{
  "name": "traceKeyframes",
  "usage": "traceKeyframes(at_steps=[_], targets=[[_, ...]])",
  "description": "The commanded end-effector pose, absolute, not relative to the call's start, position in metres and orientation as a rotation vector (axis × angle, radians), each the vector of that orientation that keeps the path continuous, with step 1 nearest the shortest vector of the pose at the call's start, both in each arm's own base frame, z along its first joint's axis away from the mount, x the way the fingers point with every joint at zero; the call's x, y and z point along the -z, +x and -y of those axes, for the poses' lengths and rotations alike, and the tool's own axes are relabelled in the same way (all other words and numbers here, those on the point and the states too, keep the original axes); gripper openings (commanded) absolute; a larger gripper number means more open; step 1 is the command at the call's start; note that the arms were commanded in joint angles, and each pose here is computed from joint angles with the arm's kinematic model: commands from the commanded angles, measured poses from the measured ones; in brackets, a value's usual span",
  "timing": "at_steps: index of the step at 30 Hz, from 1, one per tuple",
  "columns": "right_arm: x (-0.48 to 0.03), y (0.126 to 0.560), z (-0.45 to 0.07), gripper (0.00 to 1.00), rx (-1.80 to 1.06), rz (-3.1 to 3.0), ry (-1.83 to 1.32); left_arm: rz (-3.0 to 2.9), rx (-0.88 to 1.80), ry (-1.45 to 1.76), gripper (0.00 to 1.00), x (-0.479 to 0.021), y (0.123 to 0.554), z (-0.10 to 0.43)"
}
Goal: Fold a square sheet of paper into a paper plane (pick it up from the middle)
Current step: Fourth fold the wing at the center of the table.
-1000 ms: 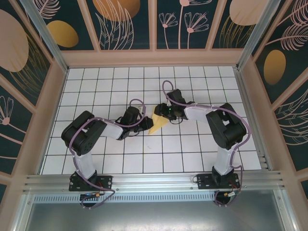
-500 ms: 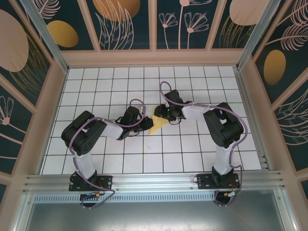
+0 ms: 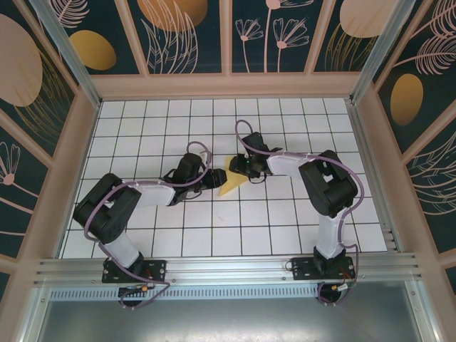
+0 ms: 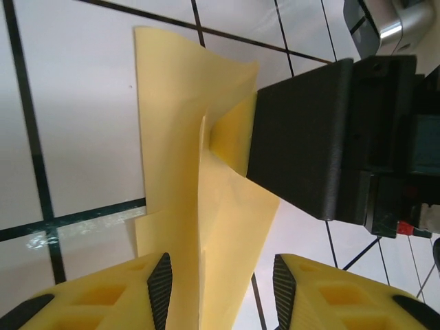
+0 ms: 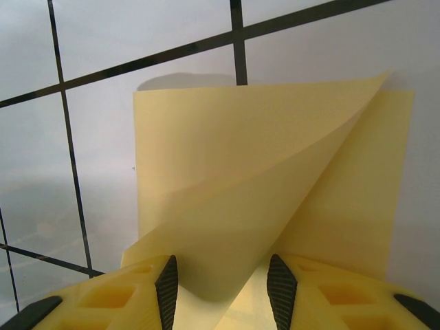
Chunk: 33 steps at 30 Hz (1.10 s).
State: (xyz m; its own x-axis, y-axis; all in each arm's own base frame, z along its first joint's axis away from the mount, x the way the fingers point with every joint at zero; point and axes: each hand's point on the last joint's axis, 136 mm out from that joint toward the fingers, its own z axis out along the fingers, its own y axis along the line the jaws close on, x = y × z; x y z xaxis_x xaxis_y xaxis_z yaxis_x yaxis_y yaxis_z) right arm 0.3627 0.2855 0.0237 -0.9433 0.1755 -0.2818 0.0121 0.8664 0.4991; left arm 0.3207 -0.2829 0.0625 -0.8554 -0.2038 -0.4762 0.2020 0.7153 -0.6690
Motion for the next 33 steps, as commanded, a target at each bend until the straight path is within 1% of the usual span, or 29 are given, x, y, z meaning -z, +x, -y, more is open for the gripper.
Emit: traceKeyframes(at_steps=[1, 4, 8, 17, 21, 25, 33], targets=[[0.020, 0.344, -0.264, 0.45, -0.548, -2.846, 0.186, -2.382, 0.954, 0.012, 0.46, -0.070, 0.326, 0.276], [0.021, 0.343, -0.266, 0.45, -0.560, -2.852, 0.167, -2.353, 1.010, 0.025, 0.45, -0.079, 0.326, 0.283], [0.019, 0.341, -0.268, 0.46, -0.588, -2.841, 0.149, -2.386, 0.997, 0.006, 0.40, -0.067, 0.328, 0.284], [0.010, 0.341, -0.275, 0.46, -0.680, -2.811, 0.136, -2.441, 1.037, 0.026, 0.45, -0.047, 0.330, 0.297], [0.005, 0.341, -0.278, 0.46, -0.734, -2.792, 0.131, -2.443, 1.088, 0.052, 0.45, -0.045, 0.331, 0.306], [0.001, 0.340, -0.279, 0.46, -0.783, -2.776, 0.135, -2.437, 1.137, 0.083, 0.41, -0.046, 0.332, 0.314], [-0.005, 0.338, -0.281, 0.46, -0.834, -2.758, 0.126, -2.490, 1.078, 0.092, 0.40, -0.028, 0.336, 0.314]])
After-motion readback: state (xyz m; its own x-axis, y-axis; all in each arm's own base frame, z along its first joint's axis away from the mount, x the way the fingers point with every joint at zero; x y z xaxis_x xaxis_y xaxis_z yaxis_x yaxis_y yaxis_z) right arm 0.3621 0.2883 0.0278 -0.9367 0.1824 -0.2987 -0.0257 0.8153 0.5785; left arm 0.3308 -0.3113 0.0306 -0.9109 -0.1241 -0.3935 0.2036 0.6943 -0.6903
